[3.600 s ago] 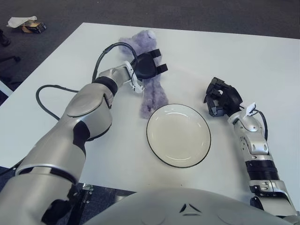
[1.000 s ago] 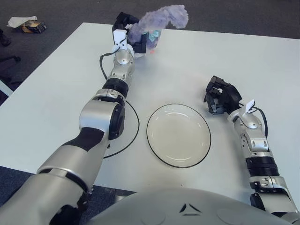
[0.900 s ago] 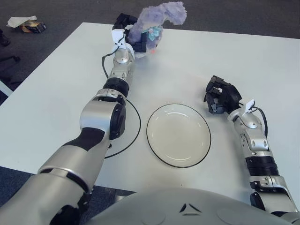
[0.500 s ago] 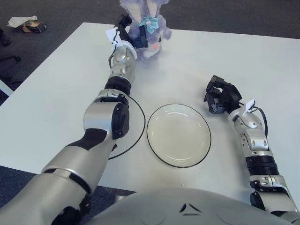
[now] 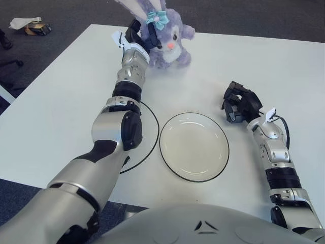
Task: Put the doll into the plate.
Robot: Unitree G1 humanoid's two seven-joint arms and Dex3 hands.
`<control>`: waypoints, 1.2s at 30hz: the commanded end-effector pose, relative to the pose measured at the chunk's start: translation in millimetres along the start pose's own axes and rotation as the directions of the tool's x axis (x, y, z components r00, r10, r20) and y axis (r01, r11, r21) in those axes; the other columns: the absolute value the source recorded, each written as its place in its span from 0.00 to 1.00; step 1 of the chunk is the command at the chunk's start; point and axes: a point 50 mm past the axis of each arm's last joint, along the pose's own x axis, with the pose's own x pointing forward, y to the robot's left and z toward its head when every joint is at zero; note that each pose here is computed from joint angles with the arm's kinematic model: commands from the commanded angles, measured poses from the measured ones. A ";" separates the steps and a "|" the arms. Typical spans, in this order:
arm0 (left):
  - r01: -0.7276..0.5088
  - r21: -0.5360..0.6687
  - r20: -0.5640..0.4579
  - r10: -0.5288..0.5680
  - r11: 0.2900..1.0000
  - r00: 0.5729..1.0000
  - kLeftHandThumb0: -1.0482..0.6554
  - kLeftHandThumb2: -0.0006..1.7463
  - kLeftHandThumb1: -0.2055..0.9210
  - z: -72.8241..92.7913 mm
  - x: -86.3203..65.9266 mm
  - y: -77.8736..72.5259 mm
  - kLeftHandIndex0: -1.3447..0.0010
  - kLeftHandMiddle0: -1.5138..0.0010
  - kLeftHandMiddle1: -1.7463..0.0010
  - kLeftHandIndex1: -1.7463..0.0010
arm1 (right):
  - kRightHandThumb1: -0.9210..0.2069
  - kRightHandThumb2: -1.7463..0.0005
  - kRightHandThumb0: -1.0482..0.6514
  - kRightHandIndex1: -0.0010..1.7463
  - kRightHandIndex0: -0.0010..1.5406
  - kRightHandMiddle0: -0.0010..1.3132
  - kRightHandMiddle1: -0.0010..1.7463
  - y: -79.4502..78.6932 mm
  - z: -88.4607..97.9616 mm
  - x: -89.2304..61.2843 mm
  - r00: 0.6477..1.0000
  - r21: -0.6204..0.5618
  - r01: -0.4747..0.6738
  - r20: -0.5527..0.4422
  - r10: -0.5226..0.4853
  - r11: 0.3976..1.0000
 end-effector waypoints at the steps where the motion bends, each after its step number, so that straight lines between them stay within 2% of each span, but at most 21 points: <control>1: -0.018 -0.092 -0.044 0.014 0.996 0.999 0.61 0.93 0.19 -2.7 -2.3 -1.5 0.54 0.40 0.09 0.00 | 0.58 0.21 0.61 1.00 0.35 0.40 1.00 1.7 -44.2 -18.2 0.975 0.022 0.004 -0.221 0.001 1.000; 5: -0.019 -0.155 -0.075 0.007 0.988 0.997 0.61 0.92 0.20 -5.2 -5.2 -1.6 0.55 0.41 0.08 0.00 | 0.58 0.20 0.61 1.00 0.35 0.40 1.00 -0.7 -43.8 -16.8 0.976 0.051 0.031 -0.217 -0.019 0.998; 11: -0.023 -0.170 -0.097 0.007 0.985 0.995 0.61 0.92 0.21 -9.7 -9.6 -0.4 0.56 0.43 0.07 0.00 | 0.60 0.20 0.61 1.00 0.36 0.41 1.00 -3.8 -42.4 -13.9 0.977 0.042 0.080 -0.202 -0.070 0.996; 18: -0.077 -0.219 -0.191 0.034 0.973 0.981 0.61 0.91 0.24 -14.3 -14.1 1.9 0.57 0.45 0.05 0.00 | 0.58 0.21 0.61 1.00 0.35 0.39 1.00 -10.3 -29.0 -4.7 0.979 -0.105 0.143 -0.130 -0.156 0.984; 21: -0.086 -0.236 -0.214 0.034 0.968 0.976 0.61 0.91 0.24 -15.2 -15.4 2.7 0.57 0.45 0.05 0.00 | 0.57 0.21 0.61 1.00 0.41 0.32 1.00 -11.6 -22.9 -1.8 0.979 -0.147 0.164 -0.101 -0.179 0.975; 25: -0.126 -0.263 -0.252 0.058 0.957 0.966 0.61 0.91 0.24 -19.2 -17.6 6.5 0.57 0.45 0.05 0.00 | 0.55 0.22 0.61 0.99 0.43 0.28 1.00 -17.6 3.9 12.1 0.965 -0.250 0.253 0.004 -0.261 0.935; 29: -0.174 -0.281 -0.291 0.089 0.944 0.953 0.61 0.91 0.24 -23.8 -19.3 7.4 0.57 0.46 0.04 0.00 | 0.54 0.23 0.61 1.00 0.42 0.26 1.00 -24.3 15.5 21.9 0.951 -0.358 0.306 0.073 -0.300 0.882; 32: -0.207 -0.290 -0.315 0.111 0.935 0.942 0.61 0.91 0.24 -29.0 -21.4 6.2 0.57 0.46 0.03 0.00 | 0.50 0.26 0.61 1.00 0.34 0.31 1.00 -27.3 21.6 26.8 0.943 -0.426 0.330 0.115 -0.311 0.842; 36: -0.245 -0.306 -0.353 0.129 0.920 0.927 0.61 0.91 0.25 -34.4 -23.4 4.8 0.58 0.48 0.01 0.00 | 0.47 0.29 0.61 1.00 0.30 0.32 1.00 -24.3 35.8 34.3 0.939 -0.464 0.344 0.157 -0.306 0.816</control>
